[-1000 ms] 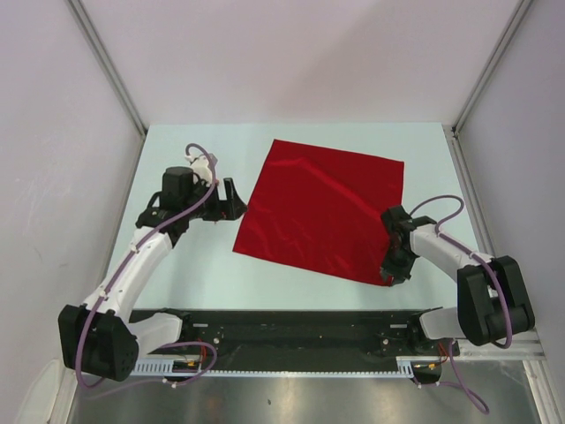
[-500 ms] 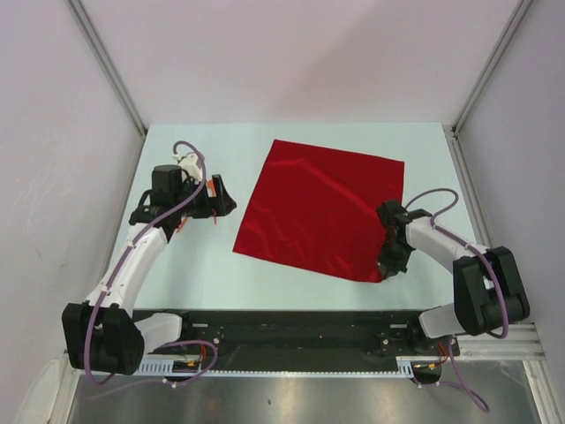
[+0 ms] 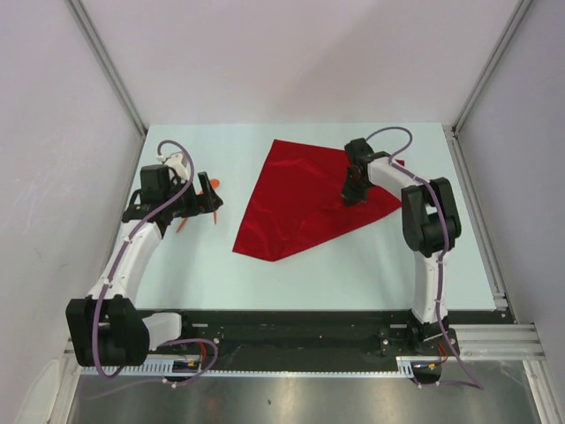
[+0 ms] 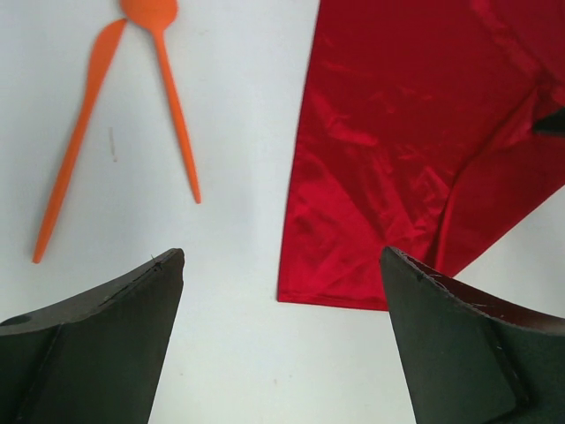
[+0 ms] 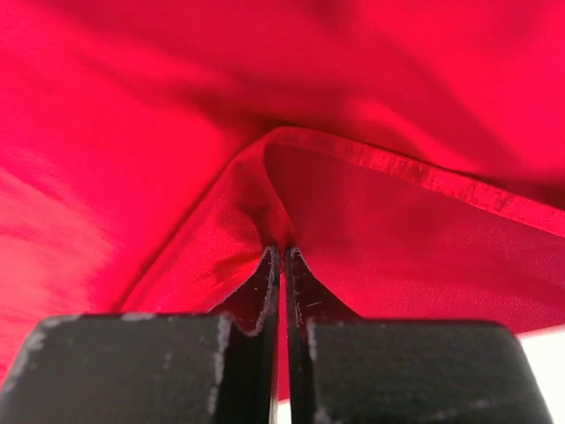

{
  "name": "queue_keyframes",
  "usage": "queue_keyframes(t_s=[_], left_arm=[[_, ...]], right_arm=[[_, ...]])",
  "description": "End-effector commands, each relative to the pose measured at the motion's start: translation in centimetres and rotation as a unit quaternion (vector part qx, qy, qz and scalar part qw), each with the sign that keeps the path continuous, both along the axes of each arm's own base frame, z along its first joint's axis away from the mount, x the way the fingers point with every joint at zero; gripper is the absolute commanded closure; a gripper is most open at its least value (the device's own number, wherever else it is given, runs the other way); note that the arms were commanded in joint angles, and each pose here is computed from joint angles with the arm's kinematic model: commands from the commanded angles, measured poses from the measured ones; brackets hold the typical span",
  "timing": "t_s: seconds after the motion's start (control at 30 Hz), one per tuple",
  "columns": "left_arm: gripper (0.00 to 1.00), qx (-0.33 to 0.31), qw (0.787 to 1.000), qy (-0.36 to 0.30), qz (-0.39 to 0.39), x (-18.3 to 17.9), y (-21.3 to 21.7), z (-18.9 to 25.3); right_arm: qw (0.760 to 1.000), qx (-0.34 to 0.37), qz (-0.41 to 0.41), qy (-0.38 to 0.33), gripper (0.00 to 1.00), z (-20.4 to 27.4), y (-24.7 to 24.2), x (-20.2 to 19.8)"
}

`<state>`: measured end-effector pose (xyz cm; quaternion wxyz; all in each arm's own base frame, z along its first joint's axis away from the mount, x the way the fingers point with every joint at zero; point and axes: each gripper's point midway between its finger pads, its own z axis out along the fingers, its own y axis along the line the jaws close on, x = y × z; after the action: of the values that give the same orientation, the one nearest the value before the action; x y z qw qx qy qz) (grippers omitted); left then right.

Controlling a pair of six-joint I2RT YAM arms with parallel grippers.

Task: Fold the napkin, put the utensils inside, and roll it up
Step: Fold the napkin

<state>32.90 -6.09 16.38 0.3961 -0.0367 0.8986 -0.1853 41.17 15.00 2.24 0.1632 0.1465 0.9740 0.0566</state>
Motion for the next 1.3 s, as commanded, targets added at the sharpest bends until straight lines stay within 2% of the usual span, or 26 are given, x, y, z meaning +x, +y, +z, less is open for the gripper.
queue_keyframes(t_s=[0.0, 0.17, 0.37, 0.6, 0.73, 0.9, 0.97, 1.27], left_arm=[[0.04, 0.025, 0.999, -0.023, 0.022, 0.9, 1.9, 0.8], [0.04, 0.026, 0.999, -0.01, 0.028, 1.0, 2.3, 0.1], [0.04, 0.03, 0.999, -0.002, 0.04, 1.1, 3.1, -0.5], [0.04, 0.032, 0.998, 0.01, 0.048, 1.3, 3.7, -1.2], [0.04, 0.035, 0.998, 0.016, 0.05, 1.3, 3.9, -1.5], [0.03, 0.039, 0.997, 0.018, 0.058, 1.3, 4.3, -1.7], [0.03, 0.04, 0.997, 0.019, 0.06, 1.3, 4.5, -1.8], [0.03, 0.034, 0.997, 0.026, 0.068, 1.6, 5.0, -2.3]], right_arm=[[0.995, 0.056, 0.025, -0.08, 1.0, 1.4, 4.2, 6.3], [0.978, 0.125, 0.033, -0.163, 1.0, 2.9, 8.1, 11.8], [0.949, 0.23, 0.047, -0.212, 1.0, 2.8, 13.4, 15.6], [0.908, 0.297, 0.047, -0.293, 1.0, 4.8, 17.7, 19.1], [0.899, 0.319, 0.031, -0.3, 1.0, 3.5, 19.2, 20.4], [0.875, 0.352, 0.005, -0.332, 1.0, 4.9, 20.9, 22.6], [0.875, 0.349, -0.005, -0.335, 1.0, 3.8, 21.2, 23.0], [0.847, 0.378, -0.053, -0.37, 1.0, 3.7, 21.5, 25.6]])
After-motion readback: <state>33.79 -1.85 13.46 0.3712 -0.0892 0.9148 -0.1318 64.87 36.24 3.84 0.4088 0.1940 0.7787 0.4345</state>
